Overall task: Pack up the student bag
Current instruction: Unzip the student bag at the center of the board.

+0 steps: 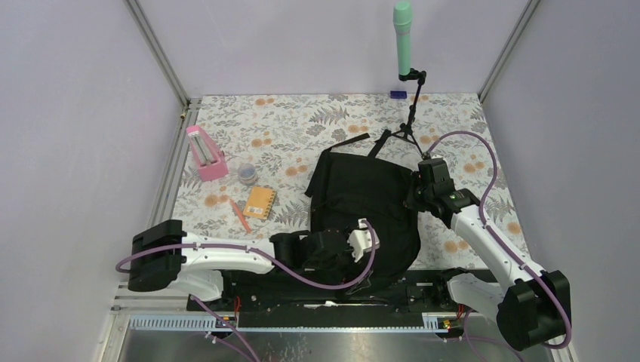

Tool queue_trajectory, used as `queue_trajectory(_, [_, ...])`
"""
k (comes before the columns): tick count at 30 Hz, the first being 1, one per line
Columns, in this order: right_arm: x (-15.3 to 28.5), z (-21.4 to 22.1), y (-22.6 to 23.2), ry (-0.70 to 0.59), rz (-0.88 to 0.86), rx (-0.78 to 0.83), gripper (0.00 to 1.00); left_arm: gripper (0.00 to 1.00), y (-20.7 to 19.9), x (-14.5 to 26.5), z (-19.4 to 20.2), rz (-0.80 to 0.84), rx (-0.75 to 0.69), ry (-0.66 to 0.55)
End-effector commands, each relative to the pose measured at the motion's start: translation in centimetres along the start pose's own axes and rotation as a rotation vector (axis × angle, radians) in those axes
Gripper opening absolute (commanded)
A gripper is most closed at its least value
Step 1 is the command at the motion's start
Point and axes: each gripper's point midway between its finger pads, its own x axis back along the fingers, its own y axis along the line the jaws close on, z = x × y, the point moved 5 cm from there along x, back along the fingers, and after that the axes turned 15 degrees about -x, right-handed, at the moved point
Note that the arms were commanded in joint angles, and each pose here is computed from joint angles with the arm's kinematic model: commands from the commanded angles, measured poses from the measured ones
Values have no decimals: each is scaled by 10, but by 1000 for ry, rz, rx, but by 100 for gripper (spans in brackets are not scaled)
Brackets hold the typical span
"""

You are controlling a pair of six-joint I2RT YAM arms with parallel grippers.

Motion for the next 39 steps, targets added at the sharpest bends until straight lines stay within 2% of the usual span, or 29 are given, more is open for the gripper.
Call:
queue_trajectory(1, [8, -17, 16, -48, -55, 0, 19, 76, -6, -5, -27, 24, -53, -79])
queue_trajectory(4, [11, -21, 18, -63, -55, 7, 19, 52, -7, -7, -25, 25, -56, -66])
queue_trajectory(14, [17, -35, 24, -105, -38, 70, 9, 0, -15, -12, -19, 63, -64, -63])
queue_trajectory(18, [16, -43, 27, -124, -15, 110, 10, 0, -20, -12, -15, 85, -67, -57])
queue_trajectory(27, [10, -40, 33, -104, -10, 129, 25, 0, -25, -11, -13, 98, -63, -69])
queue_trajectory(28, [10, -40, 32, -104, -7, 130, 25, 0, -25, -11, -14, 96, -63, -73])
queue_trajectory(30, [8, -37, 30, -98, -1, 134, 15, 0, -25, -11, -14, 94, -63, -76])
queue_trajectory(32, [6, -35, 29, -90, 7, 135, 14, 0, -24, -11, -15, 92, -63, -79])
queue_trajectory(35, [5, -33, 25, -74, 33, 143, 27, 0, -24, -12, -16, 90, -63, -84])
queue_trajectory(39, [3, -29, 16, -78, 75, 143, 36, 0, -25, -11, -17, 90, -61, -85])
